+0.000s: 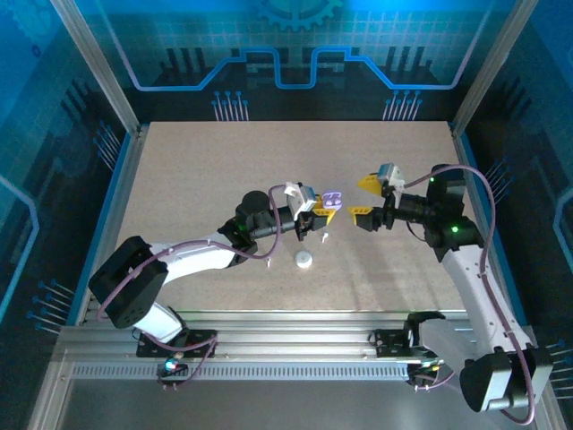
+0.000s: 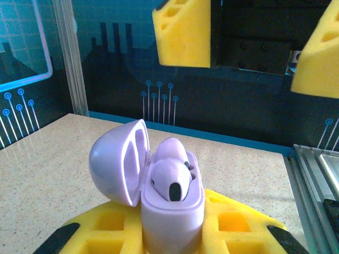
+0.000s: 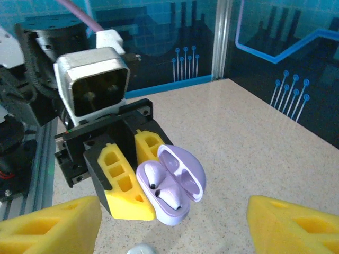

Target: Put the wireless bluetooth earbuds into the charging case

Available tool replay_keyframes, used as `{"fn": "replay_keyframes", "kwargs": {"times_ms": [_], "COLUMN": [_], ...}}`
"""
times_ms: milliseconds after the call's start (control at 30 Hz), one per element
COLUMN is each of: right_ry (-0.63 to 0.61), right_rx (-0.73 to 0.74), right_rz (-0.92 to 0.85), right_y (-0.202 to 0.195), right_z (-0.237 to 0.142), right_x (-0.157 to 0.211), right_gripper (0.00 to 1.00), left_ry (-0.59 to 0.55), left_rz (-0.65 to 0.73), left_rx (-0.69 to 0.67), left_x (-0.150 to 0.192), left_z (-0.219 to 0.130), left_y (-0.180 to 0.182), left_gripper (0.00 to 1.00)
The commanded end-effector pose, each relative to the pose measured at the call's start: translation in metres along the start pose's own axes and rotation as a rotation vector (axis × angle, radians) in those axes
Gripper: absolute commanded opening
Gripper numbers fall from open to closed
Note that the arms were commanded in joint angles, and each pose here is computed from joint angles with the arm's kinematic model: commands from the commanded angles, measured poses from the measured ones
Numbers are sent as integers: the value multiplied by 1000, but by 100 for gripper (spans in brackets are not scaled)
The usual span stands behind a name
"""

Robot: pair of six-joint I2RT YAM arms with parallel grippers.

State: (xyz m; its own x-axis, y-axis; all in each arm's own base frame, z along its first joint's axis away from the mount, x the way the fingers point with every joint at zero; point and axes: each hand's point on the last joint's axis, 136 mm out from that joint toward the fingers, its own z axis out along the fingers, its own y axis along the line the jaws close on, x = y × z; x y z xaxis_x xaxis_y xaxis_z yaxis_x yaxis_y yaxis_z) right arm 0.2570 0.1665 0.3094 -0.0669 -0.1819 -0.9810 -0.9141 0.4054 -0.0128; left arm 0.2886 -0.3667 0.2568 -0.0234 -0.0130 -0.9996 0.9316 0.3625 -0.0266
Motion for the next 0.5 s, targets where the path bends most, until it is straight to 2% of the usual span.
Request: {"fn": "replay_keyframes", "kwargs": {"times_ms": [0,167,467], "right_ry": [-24,0,58], "right_rx": [-71,-111,-134], "right_rz": [-121,-200,-152], "right_y": [14,19,-3], "right_z": [-5,5,26], "right_x": [-9,0,12], "right_gripper": [75,75,75], "left_ry": [-29,-40,-52], "left_rz": [46,57,79], "left_rx": [52,94,138], "left_x": [-14,-18,-22], "left_z": [-3,-4,-7], "left_y": [-13,-20,-29], "left_gripper": [15,15,15]}}
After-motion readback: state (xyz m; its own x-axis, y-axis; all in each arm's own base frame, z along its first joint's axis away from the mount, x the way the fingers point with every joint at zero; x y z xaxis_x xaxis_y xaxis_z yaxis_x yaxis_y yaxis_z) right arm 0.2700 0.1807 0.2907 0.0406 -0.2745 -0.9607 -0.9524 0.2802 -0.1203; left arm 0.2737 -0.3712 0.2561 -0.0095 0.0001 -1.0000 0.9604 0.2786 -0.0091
